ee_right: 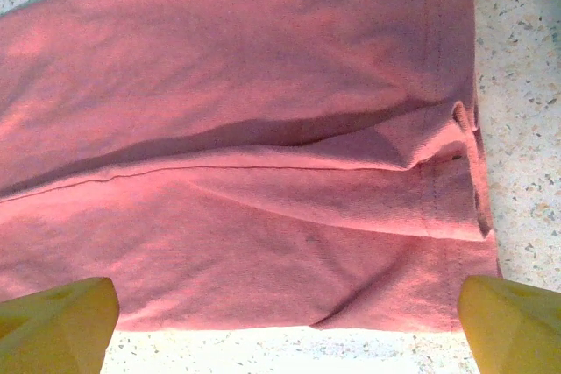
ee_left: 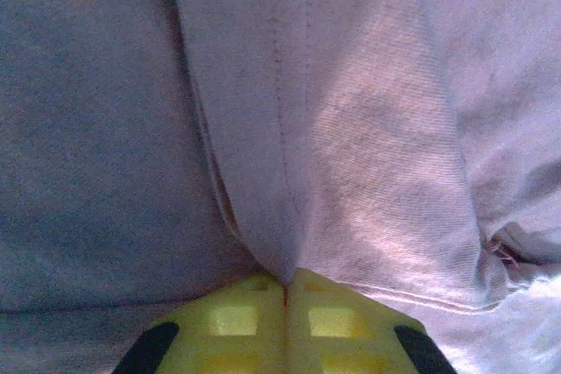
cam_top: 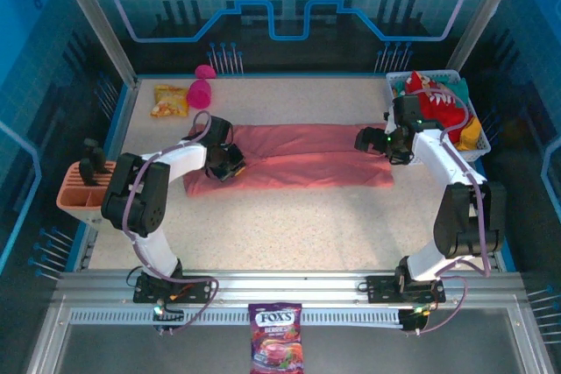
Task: Fold and stack the t-shirts
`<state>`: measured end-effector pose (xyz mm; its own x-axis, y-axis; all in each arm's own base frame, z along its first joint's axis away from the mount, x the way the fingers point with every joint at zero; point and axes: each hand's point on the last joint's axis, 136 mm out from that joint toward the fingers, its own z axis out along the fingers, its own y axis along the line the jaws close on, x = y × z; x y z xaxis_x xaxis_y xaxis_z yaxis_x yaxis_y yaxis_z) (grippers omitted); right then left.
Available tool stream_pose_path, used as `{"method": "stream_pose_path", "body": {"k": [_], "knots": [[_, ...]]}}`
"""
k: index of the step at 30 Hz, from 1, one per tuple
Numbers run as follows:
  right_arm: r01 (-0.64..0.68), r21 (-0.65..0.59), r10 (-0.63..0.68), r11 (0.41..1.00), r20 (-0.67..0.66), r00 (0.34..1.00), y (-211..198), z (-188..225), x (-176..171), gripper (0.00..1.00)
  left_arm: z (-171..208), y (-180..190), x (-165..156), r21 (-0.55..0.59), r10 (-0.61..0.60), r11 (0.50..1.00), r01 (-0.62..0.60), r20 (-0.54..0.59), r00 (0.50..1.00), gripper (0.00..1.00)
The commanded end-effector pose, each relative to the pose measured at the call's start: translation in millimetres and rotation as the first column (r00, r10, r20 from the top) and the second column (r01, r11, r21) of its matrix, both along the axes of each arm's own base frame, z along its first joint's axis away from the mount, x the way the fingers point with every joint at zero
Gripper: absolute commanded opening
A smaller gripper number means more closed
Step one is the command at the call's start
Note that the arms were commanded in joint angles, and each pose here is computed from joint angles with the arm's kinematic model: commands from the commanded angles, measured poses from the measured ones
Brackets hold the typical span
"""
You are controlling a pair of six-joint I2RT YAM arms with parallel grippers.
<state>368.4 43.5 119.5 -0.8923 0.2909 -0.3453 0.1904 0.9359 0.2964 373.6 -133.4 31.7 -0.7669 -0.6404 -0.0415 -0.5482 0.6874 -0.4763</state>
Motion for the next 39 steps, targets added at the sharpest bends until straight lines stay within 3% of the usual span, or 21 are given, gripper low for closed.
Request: {"method": "stream_pose_path", "body": {"k": [1, 8, 19, 31, 39], "knots": [[0.001, 0.008, -0.001, 1.0, 0.012, 1.0, -3, 10, -4, 1.0, 10, 0, 11, 0.017, -0.013, 1.0, 0.013, 0.013, 1.0, 0.01], [-0.004, 0.021, 0.004, 1.0, -0.001, 1.0, -1, 6, -3, 1.0, 34, 3, 38, 0.092, -0.057, 0.994, 0.052, 0.046, 0.997, 0.0], [-0.008, 0.047, 0.009, 0.999, -0.014, 1.0, 3, 3, 1, 0.99, 37, -11, 82, 0.117, -0.109, 0.988, 0.1, 0.071, 0.991, 0.0], [-0.015, 0.047, 0.016, 0.999, -0.026, 1.0, 4, -1, -2, 0.99, 28, -40, 94, 0.153, -0.197, 0.971, 0.185, 0.064, 0.978, 0.02], [-0.015, 0.044, 0.016, 0.999, -0.029, 0.999, 3, -2, -4, 0.99, 24, -15, 101, 0.261, -0.174, 0.952, 0.16, 0.03, 0.984, 0.0]]}}
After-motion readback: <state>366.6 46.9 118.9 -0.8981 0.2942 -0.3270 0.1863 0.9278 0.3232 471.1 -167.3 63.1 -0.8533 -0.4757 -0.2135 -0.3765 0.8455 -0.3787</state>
